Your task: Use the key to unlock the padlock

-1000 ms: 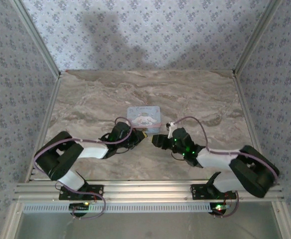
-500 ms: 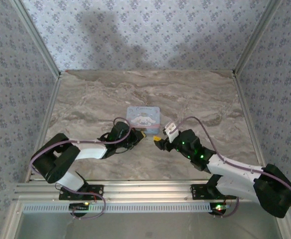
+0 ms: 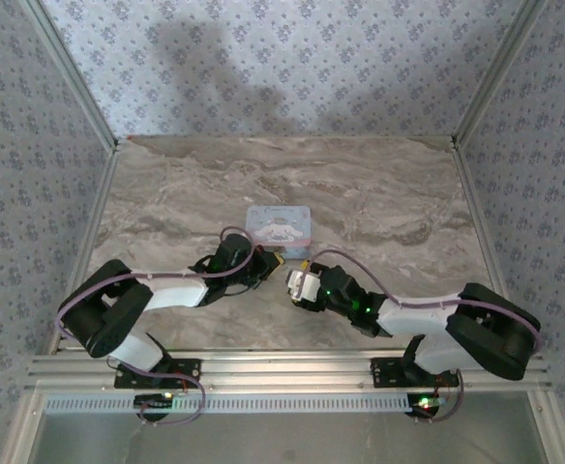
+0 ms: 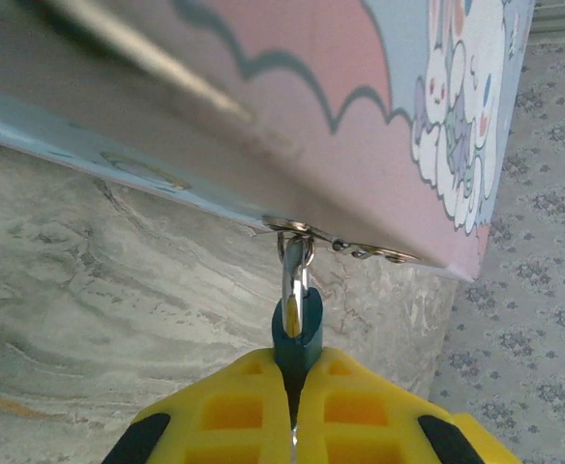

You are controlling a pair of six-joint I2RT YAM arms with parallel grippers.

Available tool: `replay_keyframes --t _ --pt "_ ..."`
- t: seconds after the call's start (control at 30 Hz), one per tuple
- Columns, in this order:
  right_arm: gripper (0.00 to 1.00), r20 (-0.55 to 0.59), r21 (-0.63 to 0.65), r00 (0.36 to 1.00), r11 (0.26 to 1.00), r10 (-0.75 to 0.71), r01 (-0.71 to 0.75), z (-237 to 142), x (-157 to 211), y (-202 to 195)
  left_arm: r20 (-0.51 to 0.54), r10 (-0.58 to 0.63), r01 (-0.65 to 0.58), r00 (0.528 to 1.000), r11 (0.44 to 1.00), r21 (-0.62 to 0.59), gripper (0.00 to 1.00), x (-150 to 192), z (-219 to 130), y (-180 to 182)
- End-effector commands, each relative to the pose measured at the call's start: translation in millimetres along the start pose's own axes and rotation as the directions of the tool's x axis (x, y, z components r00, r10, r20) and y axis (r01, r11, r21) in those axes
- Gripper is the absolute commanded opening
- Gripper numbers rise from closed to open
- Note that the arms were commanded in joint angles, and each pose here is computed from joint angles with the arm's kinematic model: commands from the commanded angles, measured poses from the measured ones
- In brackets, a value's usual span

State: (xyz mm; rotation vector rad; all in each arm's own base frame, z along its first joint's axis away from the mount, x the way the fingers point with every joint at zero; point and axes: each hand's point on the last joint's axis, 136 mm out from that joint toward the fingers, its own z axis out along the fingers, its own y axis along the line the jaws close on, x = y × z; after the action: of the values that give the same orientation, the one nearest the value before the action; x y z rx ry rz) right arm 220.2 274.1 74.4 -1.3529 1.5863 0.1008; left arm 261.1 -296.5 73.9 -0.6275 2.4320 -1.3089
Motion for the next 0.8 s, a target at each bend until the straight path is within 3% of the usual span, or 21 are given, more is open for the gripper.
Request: replay_keyframes --t 0.0,0.77 --pt "0.66 0.062 0.077 0.998 0.997 -0.028 0.023 5.1 -18.8 -15.0 0.014 0.005 -0.006 1.000 0.997 0.075 0.04 -4.1 -6.1 -30.2" --pt "0.48 0.112 0.099 0.993 0.994 0.029 -0.041 39.6 -25.9 -14.9 -0.002 0.012 -0.011 1.000 0.997 0.075 0.03 -1.4 -4.2 -31.1"
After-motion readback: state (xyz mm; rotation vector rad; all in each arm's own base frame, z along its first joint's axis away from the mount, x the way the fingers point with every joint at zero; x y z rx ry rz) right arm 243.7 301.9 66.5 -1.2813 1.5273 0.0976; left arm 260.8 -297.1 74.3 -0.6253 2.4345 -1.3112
